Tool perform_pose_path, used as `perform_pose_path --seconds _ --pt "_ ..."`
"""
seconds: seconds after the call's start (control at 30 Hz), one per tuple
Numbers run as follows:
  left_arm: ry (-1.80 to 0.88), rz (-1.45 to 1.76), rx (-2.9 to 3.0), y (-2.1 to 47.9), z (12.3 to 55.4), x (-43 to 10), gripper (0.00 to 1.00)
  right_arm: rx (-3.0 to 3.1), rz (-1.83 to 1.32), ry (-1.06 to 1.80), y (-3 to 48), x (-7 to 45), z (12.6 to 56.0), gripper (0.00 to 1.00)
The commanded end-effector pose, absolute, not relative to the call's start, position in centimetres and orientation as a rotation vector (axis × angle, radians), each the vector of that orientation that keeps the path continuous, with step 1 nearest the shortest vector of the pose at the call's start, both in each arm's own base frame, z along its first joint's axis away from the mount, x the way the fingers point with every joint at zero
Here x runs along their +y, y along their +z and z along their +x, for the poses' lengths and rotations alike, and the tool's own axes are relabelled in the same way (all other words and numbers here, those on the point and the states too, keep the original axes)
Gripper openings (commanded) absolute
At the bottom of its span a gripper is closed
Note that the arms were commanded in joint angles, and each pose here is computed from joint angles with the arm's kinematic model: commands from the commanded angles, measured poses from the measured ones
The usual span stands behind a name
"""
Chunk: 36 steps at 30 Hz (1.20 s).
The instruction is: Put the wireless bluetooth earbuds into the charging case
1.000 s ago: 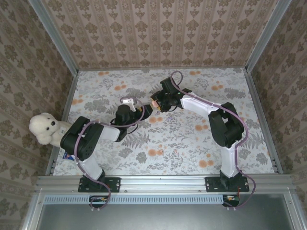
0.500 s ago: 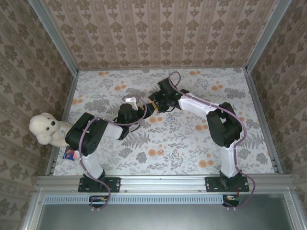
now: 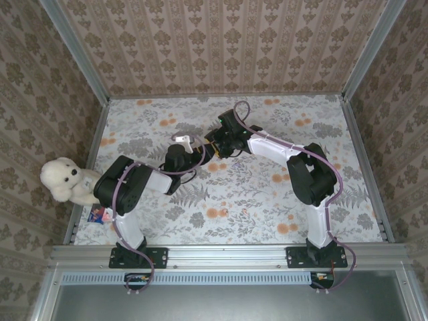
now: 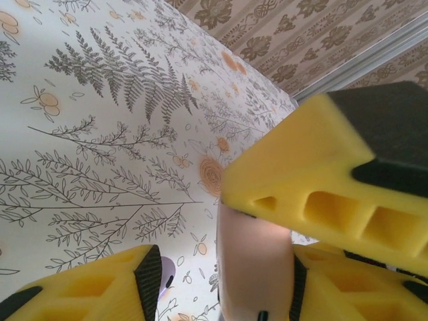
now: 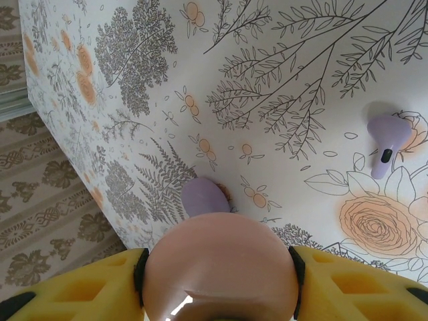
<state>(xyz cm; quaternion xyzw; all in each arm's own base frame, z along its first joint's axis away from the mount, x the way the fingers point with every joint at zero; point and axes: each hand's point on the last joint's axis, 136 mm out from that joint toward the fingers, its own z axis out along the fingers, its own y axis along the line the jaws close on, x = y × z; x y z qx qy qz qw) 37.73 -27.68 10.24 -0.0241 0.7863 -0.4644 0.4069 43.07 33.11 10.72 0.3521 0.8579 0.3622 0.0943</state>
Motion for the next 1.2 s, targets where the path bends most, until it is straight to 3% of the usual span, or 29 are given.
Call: perform_pose_path --seconds 0.0,0.9,1.17 --pt "-1.199 -0.045 1.938 11.3 38.2 -28.3 0.50 2.543 1.060 1.121 11.1 33.9 43.1 0.55" --pt "-1.209 -0.060 1.934 11.1 38.5 -28.2 0.18 2.543 1.069 1.115 10.6 33.7 42.9 0.56" --pt "-1.223 -0.057 1.934 11.1 38.3 -28.3 0.14 2.471 1.056 1.148 12.7 32.8 44.5 0.71"
